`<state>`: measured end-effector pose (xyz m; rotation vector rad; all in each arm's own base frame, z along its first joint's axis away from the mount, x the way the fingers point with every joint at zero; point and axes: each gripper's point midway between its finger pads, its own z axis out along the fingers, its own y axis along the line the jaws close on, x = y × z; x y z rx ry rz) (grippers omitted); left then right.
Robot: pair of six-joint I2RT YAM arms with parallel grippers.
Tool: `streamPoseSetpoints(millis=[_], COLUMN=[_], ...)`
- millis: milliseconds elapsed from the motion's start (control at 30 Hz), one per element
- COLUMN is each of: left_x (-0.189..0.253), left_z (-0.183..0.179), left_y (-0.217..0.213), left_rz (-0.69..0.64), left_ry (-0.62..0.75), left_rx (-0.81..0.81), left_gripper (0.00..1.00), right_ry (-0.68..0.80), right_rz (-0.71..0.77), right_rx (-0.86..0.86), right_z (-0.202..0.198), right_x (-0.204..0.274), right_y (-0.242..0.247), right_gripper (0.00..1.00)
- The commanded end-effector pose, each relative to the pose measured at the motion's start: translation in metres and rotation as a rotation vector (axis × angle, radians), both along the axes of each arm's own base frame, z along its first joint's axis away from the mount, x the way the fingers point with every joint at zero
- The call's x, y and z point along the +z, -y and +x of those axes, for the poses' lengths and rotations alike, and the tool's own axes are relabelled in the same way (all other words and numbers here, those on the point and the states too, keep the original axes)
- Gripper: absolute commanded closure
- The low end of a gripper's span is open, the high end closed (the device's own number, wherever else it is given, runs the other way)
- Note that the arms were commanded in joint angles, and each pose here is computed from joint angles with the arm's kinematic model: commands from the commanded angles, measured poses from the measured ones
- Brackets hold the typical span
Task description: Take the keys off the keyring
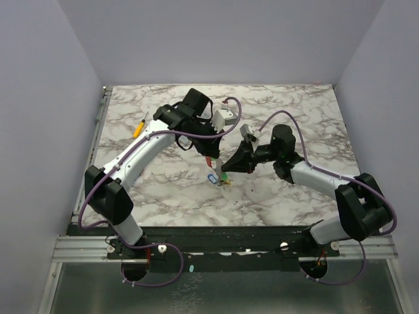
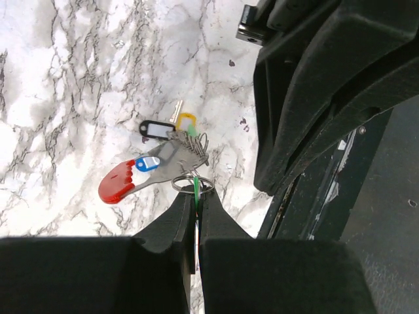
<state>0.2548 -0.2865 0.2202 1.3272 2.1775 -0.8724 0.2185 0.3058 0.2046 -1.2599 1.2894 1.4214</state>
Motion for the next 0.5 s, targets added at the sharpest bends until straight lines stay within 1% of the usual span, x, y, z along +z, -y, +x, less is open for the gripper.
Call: streamPoseSetpoints(millis=[0, 67, 100, 133, 200, 233, 333, 367, 467], left_x=[0.018, 0.018, 0.018, 0.018, 0.021, 0.023, 0.024, 0.023, 0.01], left_z=[0.004, 0.002, 0.002, 0.003, 0.009, 0.013, 0.021, 0.023, 0.022], left_y=[0.001, 0.002, 0.003, 0.003, 0.003, 0.002, 0.0, 0.0, -0.002], left_rz=[-0.065, -0.079, -0.081, -0.082, -0.077, -0.073, -0.061, -0.056, -0.029], left_ry=[0.013, -0.01, -0.016, -0.017, -0.015, -0.016, -0.038, -0.067, -0.163], left_rx=[0.035, 0.039, 0.046, 0.054, 0.101, 0.124, 0.205, 0.253, 0.374], left_gripper=[1.0, 1.0, 1.0, 1.0, 1.0, 1.0, 1.0, 1.0, 1.0], right_ry=[0.039, 0.008, -0.009, -0.016, -0.028, -0.034, -0.016, 0.006, 0.061], right_rz=[-0.027, -0.025, -0.022, -0.022, -0.033, -0.042, -0.078, -0.093, -0.155], right_rx=[0.028, -0.007, -0.03, -0.055, -0.09, -0.116, -0.174, -0.199, -0.272], right_z=[-0.006, -0.001, 0.002, 0.007, 0.014, 0.018, 0.029, 0.034, 0.047], right_x=[-0.004, 0.0, 0.003, 0.005, 0.008, 0.009, 0.006, 0.004, -0.006], right_y=[0.001, 0.0, -0.001, -0.002, -0.003, -0.003, -0.001, 0.0, 0.006], right_gripper=[0.99, 0.99, 0.93, 0.78, 0.61, 0.55, 0.47, 0.45, 0.44])
